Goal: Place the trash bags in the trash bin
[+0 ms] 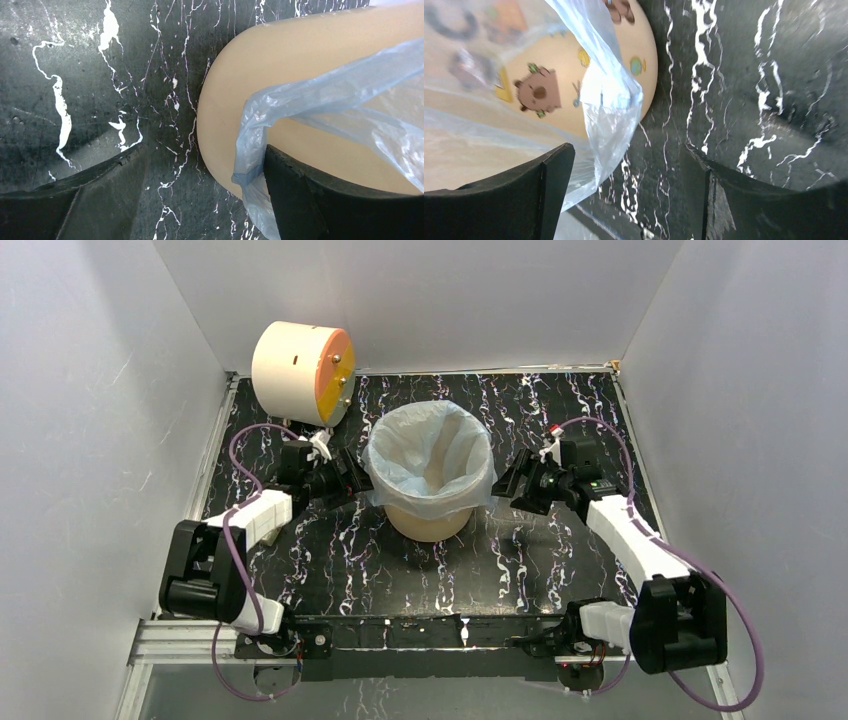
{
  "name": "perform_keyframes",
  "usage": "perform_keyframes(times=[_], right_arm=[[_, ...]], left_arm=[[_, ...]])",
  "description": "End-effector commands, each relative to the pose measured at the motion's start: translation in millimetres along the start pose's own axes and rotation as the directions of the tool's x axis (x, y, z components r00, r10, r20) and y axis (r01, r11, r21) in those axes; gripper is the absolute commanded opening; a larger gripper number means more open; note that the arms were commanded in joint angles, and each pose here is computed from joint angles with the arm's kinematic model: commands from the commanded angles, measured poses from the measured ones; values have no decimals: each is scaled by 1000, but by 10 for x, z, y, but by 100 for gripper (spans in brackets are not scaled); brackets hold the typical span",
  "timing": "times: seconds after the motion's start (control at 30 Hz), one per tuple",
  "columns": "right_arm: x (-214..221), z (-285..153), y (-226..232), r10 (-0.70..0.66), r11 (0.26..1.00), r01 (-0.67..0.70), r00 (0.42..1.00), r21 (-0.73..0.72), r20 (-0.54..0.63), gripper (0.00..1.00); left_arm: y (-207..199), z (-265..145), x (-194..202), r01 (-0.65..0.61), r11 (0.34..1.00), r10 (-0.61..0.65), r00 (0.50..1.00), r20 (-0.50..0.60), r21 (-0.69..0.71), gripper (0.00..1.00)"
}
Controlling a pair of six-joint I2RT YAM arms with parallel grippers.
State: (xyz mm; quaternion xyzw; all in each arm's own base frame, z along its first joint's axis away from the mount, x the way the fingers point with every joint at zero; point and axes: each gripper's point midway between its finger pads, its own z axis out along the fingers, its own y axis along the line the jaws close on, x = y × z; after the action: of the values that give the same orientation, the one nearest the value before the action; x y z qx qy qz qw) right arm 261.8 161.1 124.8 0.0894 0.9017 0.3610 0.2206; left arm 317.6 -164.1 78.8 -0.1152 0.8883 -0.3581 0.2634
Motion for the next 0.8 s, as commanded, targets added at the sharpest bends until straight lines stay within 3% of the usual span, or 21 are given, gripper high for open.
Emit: perform_keyframes(times=[0.0, 0.13, 0.23, 0.57, 0.77], right_arm=[[-458, -35, 42, -12, 999, 7, 985, 32, 174, 87], [-550, 159, 330, -4, 991, 12, 998, -130, 59, 86], [-595, 333, 323, 27, 989, -30, 999, -142, -26, 86], [-908, 421, 274, -33, 996, 37, 998, -86, 53, 87], [-800, 579, 339, -3, 989, -2, 1000, -150, -31, 88]], left_arm=[[-177, 51, -130, -52, 996, 52, 999, -7, 72, 81], [-181, 107, -181, -61, 995, 61, 998, -3, 77, 81], [-174, 132, -231, -61, 996, 61, 998, -1, 64, 81], [-262, 101, -416, -59, 995, 54, 997, 54, 83, 84], [-329, 223, -346, -34, 986, 36, 999, -5, 166, 83]])
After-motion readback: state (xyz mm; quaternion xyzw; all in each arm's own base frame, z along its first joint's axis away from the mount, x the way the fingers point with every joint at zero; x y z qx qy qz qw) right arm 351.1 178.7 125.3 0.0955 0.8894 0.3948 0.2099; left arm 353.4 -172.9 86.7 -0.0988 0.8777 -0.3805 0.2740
